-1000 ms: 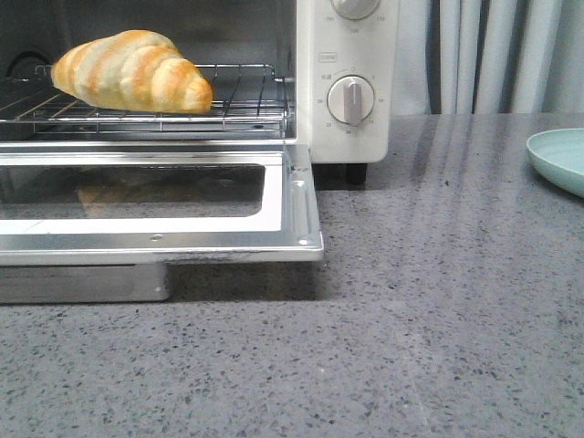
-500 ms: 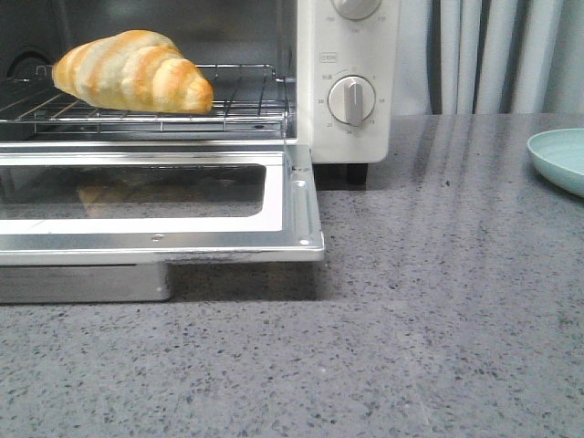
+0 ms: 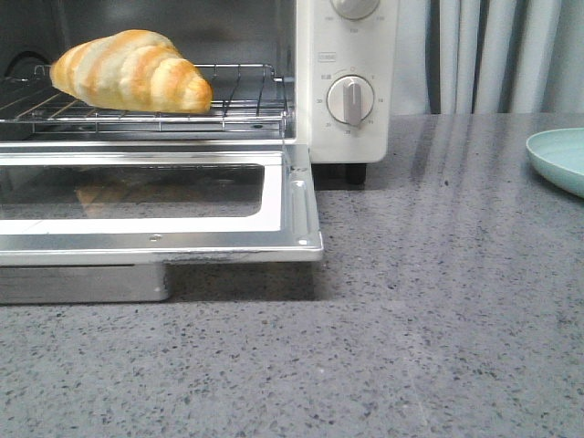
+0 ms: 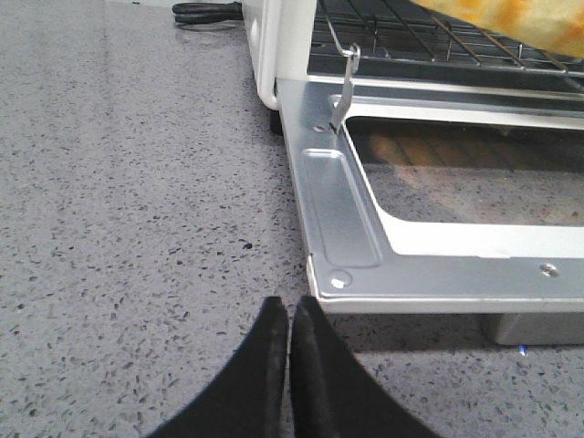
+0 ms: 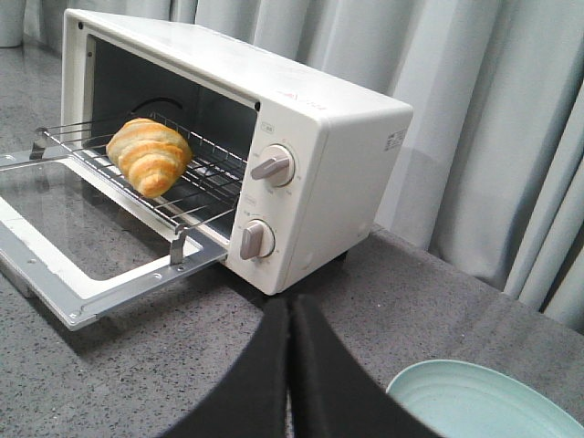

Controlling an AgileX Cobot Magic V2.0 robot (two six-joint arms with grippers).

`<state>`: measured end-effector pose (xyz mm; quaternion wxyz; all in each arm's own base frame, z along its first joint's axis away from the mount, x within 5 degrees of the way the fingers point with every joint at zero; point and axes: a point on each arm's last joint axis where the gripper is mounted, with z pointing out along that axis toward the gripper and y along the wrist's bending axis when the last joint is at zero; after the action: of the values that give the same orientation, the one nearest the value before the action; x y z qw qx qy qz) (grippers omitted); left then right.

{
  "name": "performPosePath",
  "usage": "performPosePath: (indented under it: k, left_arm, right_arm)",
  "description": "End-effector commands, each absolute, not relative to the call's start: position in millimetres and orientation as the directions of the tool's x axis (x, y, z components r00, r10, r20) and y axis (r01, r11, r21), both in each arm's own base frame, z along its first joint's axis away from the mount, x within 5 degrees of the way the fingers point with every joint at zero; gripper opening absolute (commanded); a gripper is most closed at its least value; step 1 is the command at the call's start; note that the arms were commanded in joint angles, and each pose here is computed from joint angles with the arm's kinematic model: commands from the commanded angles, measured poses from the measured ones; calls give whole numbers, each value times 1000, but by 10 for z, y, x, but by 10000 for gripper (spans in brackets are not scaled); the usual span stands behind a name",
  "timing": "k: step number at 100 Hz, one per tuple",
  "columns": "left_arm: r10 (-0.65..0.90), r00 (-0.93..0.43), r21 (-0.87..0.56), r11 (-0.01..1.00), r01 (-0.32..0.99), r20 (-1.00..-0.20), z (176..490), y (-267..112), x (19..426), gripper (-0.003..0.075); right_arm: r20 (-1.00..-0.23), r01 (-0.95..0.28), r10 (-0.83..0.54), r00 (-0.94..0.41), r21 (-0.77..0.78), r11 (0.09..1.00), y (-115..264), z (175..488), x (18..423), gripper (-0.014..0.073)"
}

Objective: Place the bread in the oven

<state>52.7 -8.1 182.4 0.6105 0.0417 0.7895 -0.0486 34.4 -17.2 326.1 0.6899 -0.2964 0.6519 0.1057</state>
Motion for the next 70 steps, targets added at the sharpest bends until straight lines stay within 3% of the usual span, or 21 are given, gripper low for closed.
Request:
performPosePath:
  k: [1,58,70]
  left_arm:
    - [-11,-206,-36,992,118,-978,1798,-77,524,-21]
    - [-11,-206,-36,992,118,-978,1798,-77,524,-21]
    - [-11,-206,-36,992,118,-978,1798,-77,524,-21]
  right_arm:
    - [-954,-523,-225,199,-297,799,-146,3385,345,-69]
    - [-954,-520,-230,191,-297,801,-152,3372,348,-69]
    - [-948,-500,-290,134,-317,806,-154,3243,388,-69]
